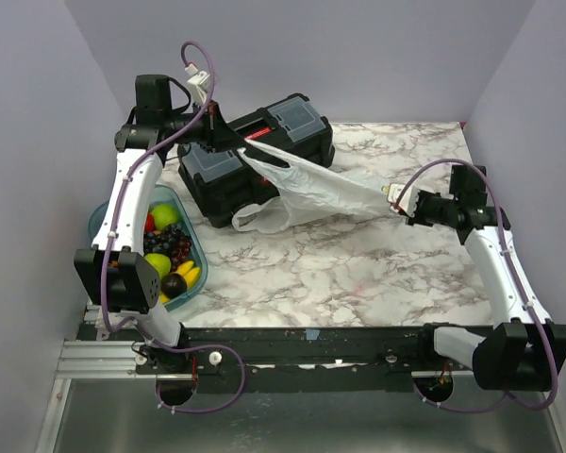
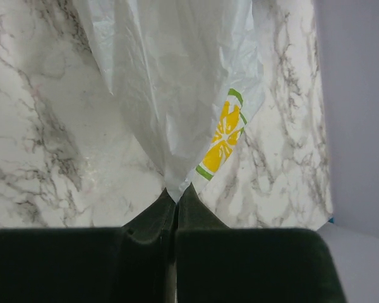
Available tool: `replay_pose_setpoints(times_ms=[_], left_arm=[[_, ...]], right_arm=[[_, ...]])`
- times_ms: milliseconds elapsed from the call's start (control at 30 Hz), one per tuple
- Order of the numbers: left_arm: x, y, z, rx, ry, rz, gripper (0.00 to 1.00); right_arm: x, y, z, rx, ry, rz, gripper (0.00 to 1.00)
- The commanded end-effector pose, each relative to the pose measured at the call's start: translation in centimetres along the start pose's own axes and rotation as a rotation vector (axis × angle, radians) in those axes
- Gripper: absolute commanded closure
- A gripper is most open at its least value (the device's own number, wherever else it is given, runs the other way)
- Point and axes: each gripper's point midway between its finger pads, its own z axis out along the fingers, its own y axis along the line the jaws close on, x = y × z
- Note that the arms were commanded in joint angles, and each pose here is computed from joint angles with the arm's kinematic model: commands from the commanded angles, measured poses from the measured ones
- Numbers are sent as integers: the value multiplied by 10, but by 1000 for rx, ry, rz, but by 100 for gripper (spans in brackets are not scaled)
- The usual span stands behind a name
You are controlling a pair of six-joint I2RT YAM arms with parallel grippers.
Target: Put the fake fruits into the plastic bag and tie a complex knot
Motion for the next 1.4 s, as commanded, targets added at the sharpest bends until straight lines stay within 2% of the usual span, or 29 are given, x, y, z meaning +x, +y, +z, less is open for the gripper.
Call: replay_pose_setpoints(times_ms=[0,33,67,133,200,233,333,500,533,600,667,700,867,1000,1167,1367], left_arm=[[-16,-76,-5,180,-42,122,100],[-18,-97,-5,229,-47,142,100],[-19,-113,-4,263,-50,167,100],[-12,-144,0,334,-33,248,100],[8,-168,4,396,23,329,100],[23,-175,5,417,67,367,100],[77,-184,10,466,211,445,100],[175,-186,25,515,405,655,100],[193,-181,28,500,433,700,91],[217,-182,31,513,447,754,48],[219,-179,33,476,434,733,12],[216,-174,32,436,426,723,3],[194,-103,26,118,285,804,2],[225,-56,25,-13,352,956,1],[266,-28,46,-90,380,1054,2],[295,0,71,-185,488,1024,2]], right_arm=[[-5,24,-3,-96,-37,213,99],[-5,27,-2,-112,-40,253,99],[-3,39,-1,-167,-35,282,83],[-5,43,-3,-227,-13,359,46],[-10,39,-16,-297,13,413,17],[-18,37,-25,-332,-18,431,2],[-44,18,-58,-343,-122,534,0],[-67,0,-68,-278,-204,549,0],[-69,-4,-65,-268,-216,592,0],[-73,-10,-55,-271,-239,651,0],[-78,-11,-39,-294,-221,729,0],[-80,-2,-31,-323,-197,743,0],[-55,44,14,-305,-48,751,0],[-38,76,43,-325,47,747,0],[-21,90,68,-304,106,757,0],[10,106,88,-284,187,706,1]])
